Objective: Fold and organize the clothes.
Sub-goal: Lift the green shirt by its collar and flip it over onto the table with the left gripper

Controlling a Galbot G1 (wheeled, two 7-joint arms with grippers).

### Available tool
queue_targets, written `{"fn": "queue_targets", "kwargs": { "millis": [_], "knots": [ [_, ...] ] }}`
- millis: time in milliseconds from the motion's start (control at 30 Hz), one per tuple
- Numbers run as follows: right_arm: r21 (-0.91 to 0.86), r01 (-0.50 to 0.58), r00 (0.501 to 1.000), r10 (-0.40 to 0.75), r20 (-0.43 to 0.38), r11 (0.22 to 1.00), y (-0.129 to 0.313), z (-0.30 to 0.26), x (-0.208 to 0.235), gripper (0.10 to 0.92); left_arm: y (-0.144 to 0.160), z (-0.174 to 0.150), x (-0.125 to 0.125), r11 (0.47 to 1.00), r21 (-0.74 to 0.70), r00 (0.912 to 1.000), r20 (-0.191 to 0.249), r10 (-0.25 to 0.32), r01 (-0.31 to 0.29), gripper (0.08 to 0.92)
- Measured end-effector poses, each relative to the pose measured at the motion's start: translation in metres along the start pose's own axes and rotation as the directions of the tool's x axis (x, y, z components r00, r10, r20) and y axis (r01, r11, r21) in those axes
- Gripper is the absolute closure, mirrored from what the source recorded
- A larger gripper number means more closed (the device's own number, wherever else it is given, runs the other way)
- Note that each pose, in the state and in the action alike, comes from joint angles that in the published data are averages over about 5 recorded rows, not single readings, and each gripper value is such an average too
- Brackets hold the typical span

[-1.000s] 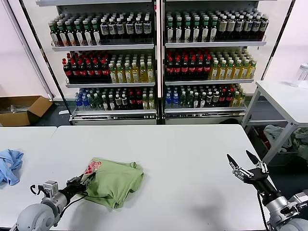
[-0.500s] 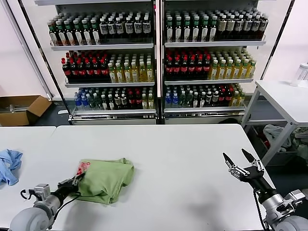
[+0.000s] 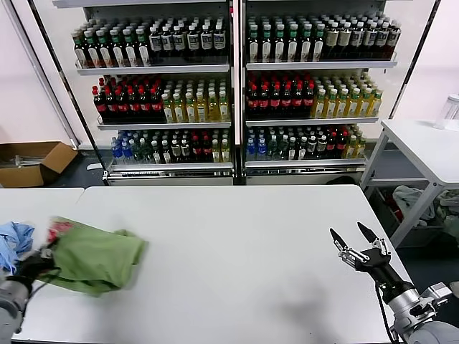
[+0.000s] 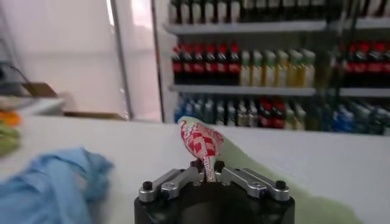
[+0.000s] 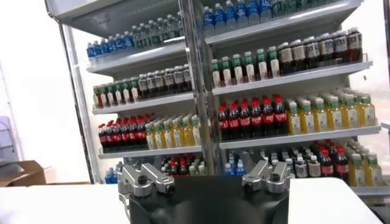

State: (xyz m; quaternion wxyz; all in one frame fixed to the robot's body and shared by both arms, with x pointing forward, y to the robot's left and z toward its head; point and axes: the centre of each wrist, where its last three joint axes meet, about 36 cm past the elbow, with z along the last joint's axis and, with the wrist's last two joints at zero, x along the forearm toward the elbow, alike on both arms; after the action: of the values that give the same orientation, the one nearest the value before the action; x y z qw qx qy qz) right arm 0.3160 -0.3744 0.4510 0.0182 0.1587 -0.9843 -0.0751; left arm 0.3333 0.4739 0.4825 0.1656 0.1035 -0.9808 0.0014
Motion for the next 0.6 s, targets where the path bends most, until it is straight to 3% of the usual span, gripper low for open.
{"fn": "queue_targets", "kwargs": {
  "millis": [167, 333, 500, 600],
  "knots": [
    [-0.001, 0.001, 1.0, -0.001, 0.0, 1.0, 0.002, 0.001, 0.001, 0.2, -0.013, -0.019, 0.013, 1.0, -0.009, 0.9977, 0.065, -0.02, 0.021, 0.869],
    [0.001, -0.006, 1.0, 0.006, 0.002, 1.0, 0.002, 0.0, 0.004, 0.2, -0.051, -0.025, 0.023, 0.999, -0.026, 0.9942, 0.105, 0.024, -0.021, 0.869],
    [0.006, -0.017, 1.0, 0.017, 0.001, 1.0, 0.003, -0.001, 0.009, 0.2, -0.104, -0.013, 0.028, 0.992, -0.047, 0.9893, 0.087, 0.118, -0.114, 0.869],
    [0.008, -0.023, 1.0, 0.023, -0.002, 1.0, 0.005, -0.001, 0.012, 0.2, -0.138, -0.001, 0.029, 0.981, -0.041, 0.9801, 0.05, 0.192, -0.19, 0.869]
  ]
}}
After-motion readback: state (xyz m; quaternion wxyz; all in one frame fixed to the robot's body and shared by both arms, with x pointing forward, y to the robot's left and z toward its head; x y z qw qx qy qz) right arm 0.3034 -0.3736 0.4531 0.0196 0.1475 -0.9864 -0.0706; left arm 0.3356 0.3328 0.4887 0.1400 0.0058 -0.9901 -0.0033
